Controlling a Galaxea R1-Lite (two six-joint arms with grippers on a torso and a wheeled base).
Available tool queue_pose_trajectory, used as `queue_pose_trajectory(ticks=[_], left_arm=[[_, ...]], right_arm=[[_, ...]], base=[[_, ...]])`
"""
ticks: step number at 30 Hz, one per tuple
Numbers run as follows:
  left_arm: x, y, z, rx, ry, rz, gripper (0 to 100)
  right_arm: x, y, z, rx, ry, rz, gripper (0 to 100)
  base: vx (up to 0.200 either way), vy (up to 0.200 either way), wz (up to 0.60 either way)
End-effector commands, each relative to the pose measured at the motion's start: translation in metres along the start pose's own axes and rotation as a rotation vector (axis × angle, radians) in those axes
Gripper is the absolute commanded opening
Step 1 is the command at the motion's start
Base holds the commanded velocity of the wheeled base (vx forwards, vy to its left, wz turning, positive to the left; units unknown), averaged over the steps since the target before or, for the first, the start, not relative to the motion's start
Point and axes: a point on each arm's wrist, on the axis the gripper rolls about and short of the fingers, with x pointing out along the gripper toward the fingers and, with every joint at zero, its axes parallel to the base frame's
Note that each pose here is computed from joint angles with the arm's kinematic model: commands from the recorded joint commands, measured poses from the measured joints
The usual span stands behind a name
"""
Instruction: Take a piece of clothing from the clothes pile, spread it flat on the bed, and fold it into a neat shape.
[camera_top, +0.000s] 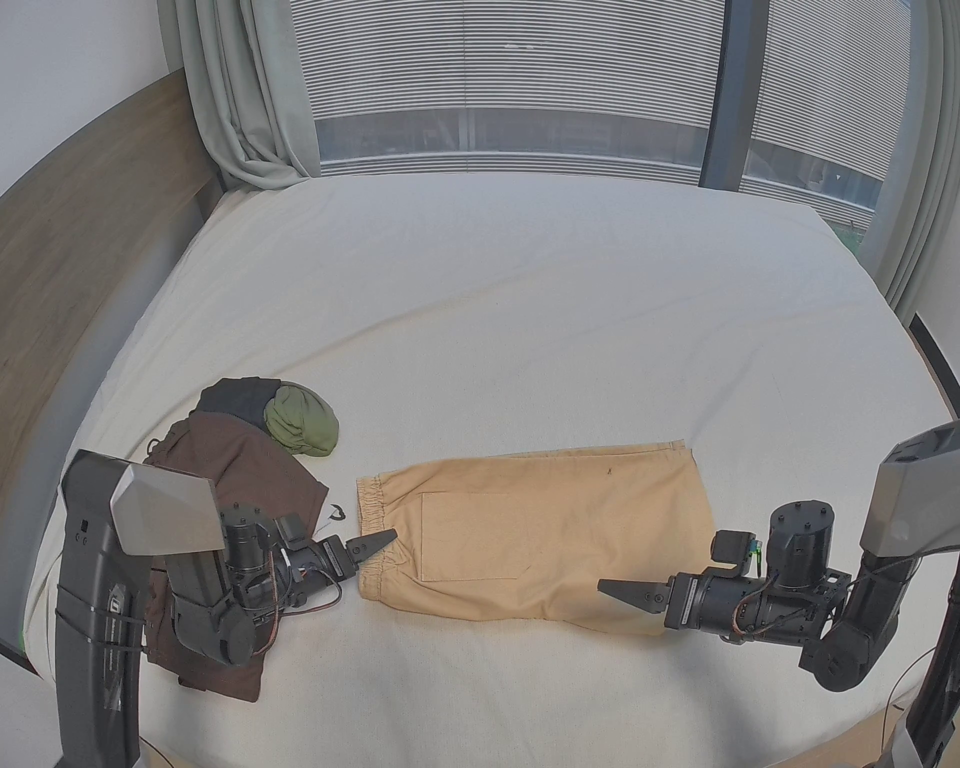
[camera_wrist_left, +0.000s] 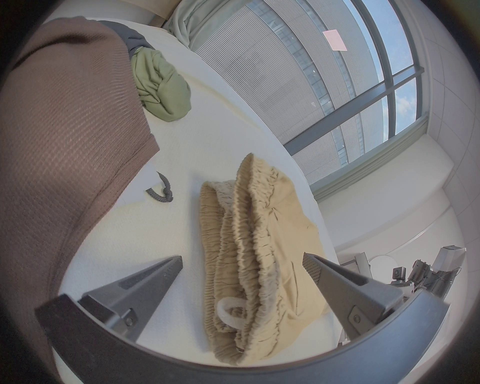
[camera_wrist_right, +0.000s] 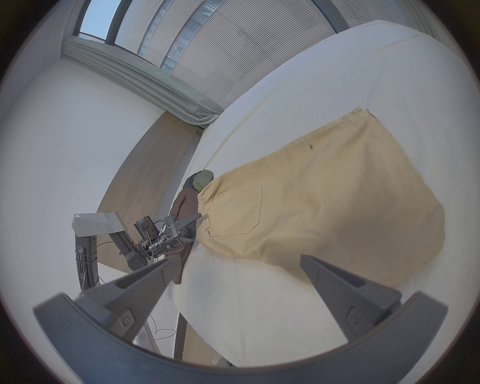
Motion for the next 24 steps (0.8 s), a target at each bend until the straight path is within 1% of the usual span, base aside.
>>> queue_pose_trajectory(ticks=[1, 16, 24], left_arm=[[0.009, 0.006, -0.01, -0.003, 0.019, 0.004, 100], [0.033, -0.004, -0.015, 0.001, 0.022, -0.058, 100], [0.034, -0.004, -0.014, 0.003, 0.007, -0.05, 100]], right_arm=[[-0.001, -0.002, 0.001, 0.004, -0.005, -0.005, 100], [0.0, -0.001, 0.001, 0.002, -0.004, -0.002, 100], [0.001, -0.002, 0.001, 0.002, -0.004, -0.002, 100]], base=[[0.0, 0.0, 0.0], [0.0, 0.0, 0.0], [0.0, 0.0, 0.0]])
